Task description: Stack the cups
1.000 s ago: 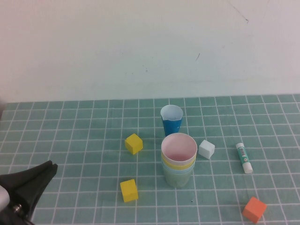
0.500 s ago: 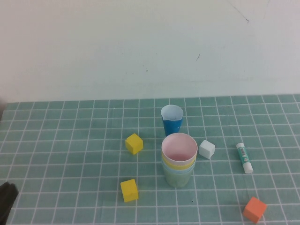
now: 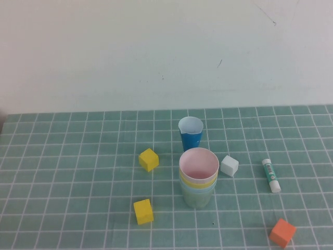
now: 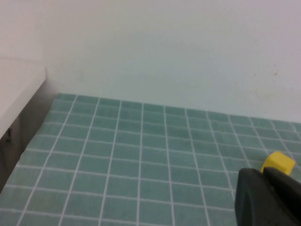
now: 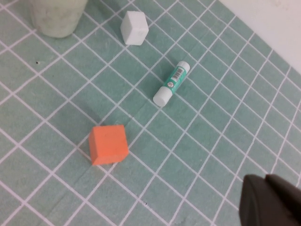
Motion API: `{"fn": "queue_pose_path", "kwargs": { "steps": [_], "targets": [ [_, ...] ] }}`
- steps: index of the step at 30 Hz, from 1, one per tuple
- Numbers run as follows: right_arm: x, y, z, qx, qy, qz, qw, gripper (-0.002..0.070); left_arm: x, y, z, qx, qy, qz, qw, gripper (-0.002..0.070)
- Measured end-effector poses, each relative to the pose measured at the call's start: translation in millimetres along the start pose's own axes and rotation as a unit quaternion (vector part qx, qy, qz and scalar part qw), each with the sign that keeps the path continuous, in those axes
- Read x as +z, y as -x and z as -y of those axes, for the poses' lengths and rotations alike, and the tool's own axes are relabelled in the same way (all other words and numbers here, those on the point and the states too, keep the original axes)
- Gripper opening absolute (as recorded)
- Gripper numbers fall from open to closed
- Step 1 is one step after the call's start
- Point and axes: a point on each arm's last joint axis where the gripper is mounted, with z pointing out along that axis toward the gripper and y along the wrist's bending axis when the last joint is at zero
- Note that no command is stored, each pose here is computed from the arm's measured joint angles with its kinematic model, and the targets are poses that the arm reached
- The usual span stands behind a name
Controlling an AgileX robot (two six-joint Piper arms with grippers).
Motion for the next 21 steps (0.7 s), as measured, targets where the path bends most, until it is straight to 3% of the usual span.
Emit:
{"fn": "queue_pose_path", "kwargs": {
  "steps": [7,21],
  "targets": [
    [0.0,0.0,0.0,0.0,0.0,0.0,1.0,-0.0001,-1.1,-12.0,-4.5,0.005,0.032,-0.067,0.997,-0.0002],
    [0.0,0.0,0.0,0.0,0.0,0.0,1.0,-0.0001,-1.3,-12.4,-4.8,0.016,0.033,-0.069,0.997,-0.0002]
  ]
}}
